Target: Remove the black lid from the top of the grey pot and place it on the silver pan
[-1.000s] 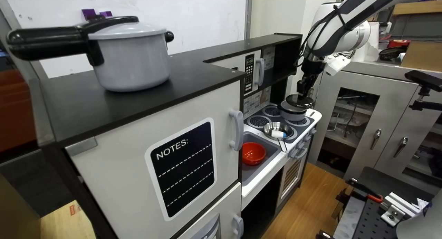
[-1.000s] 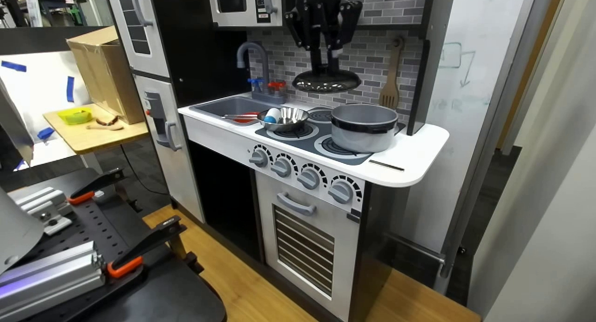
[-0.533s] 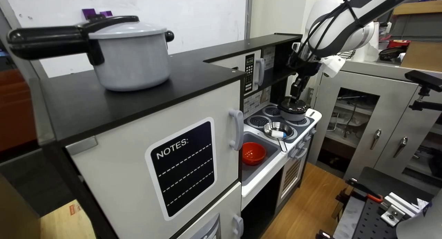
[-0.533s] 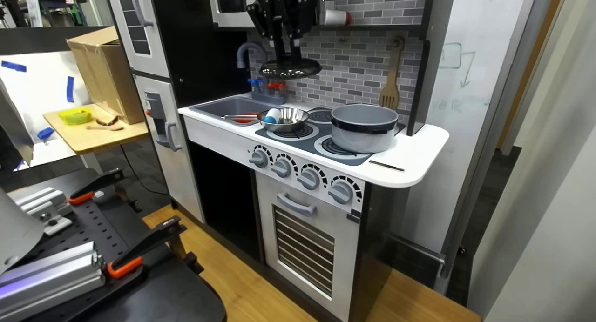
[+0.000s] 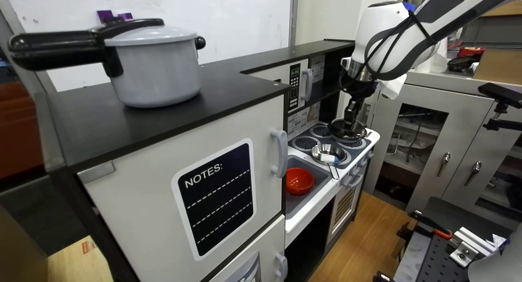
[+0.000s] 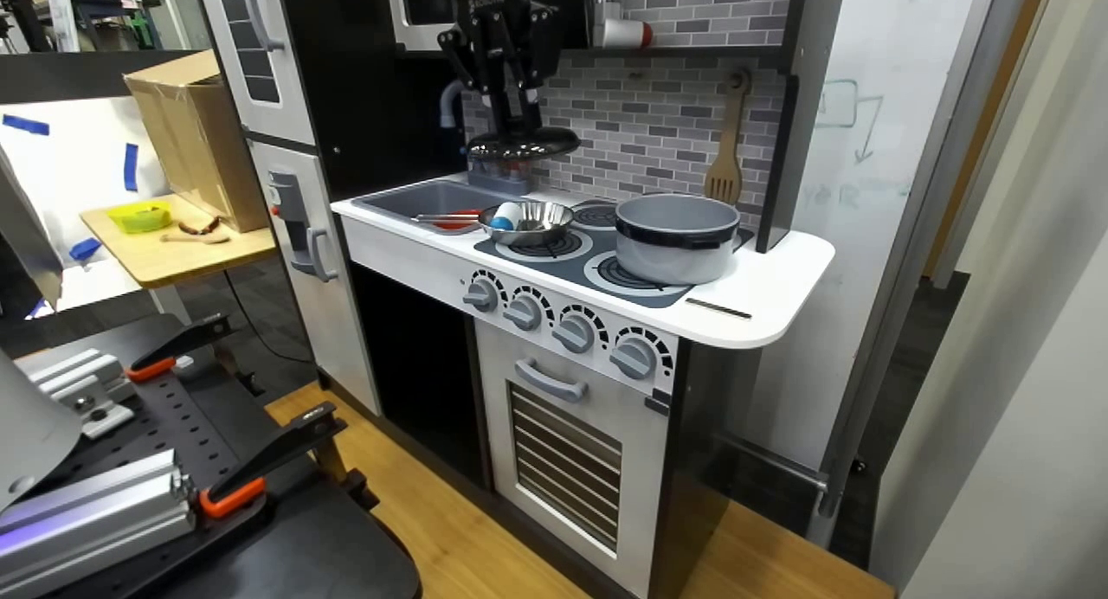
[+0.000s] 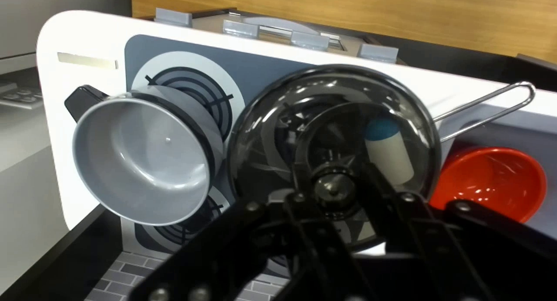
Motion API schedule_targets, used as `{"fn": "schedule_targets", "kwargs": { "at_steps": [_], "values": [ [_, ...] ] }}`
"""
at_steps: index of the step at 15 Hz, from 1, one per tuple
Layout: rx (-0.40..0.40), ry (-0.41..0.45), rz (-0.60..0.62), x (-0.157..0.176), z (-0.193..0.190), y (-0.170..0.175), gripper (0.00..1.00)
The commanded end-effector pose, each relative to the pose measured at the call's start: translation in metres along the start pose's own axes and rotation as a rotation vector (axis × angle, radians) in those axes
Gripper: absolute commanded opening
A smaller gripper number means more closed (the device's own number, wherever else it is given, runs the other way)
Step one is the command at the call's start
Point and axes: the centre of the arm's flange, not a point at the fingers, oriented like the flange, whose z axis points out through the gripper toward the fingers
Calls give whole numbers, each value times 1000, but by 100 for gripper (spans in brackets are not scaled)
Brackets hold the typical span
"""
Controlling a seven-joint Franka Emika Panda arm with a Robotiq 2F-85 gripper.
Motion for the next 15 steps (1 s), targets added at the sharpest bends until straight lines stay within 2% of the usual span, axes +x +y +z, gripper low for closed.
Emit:
{"fn": "schedule_targets", "kwargs": {
  "at_steps": [1, 7, 15],
  "values": [
    [-79, -17, 2, 0, 4, -10, 10],
    [-125, -30, -54, 7, 7, -27, 10],
    [-94, -51, -98, 21, 23, -38, 11]
  ]
}}
